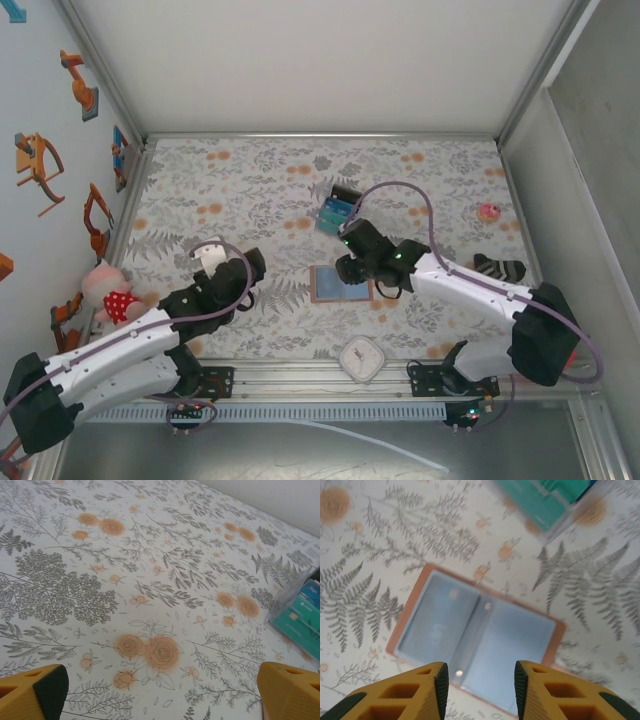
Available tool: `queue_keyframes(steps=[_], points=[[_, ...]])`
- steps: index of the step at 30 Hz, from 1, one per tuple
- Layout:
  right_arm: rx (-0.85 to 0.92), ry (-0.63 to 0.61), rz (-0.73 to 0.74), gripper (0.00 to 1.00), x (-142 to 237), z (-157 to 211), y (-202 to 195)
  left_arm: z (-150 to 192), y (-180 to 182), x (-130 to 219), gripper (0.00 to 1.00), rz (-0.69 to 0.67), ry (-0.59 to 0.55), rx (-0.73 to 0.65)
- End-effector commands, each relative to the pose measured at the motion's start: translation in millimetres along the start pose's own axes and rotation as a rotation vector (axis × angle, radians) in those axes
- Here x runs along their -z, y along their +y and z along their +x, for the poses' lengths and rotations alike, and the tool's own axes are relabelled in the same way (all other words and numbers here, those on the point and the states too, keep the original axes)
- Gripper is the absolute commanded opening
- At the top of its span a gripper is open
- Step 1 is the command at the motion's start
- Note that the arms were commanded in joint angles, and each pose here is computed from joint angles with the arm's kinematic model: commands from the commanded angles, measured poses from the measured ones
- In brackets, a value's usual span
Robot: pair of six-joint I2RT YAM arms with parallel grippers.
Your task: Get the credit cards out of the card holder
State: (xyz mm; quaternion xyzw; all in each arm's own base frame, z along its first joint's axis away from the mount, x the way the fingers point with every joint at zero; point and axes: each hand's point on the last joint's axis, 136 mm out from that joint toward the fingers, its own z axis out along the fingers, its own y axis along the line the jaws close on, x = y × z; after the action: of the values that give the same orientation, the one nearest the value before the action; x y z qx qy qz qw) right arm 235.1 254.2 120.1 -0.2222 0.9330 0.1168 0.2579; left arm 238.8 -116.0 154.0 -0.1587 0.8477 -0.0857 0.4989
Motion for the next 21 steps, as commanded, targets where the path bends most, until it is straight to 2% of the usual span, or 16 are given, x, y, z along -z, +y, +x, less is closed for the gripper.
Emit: queue_keyframes(steps=[1,10,21], points=[[-0.052,0.013,0.020,0.40,-12.1,8.1,13.4,-2.8,21.8,1.9,0.97,-0.068,-0.041,0.025],[0.052,0.154,0.001,0.43,-57.9,28.7,54.8,3.7,39.7,4.5,0.97,-0.115,-0.033,0.045],[0.086,0.217,-0.008,0.49,-80.9,34.1,64.3,0.7,44.6,7.3,0.97,-0.124,-0.046,0.044]])
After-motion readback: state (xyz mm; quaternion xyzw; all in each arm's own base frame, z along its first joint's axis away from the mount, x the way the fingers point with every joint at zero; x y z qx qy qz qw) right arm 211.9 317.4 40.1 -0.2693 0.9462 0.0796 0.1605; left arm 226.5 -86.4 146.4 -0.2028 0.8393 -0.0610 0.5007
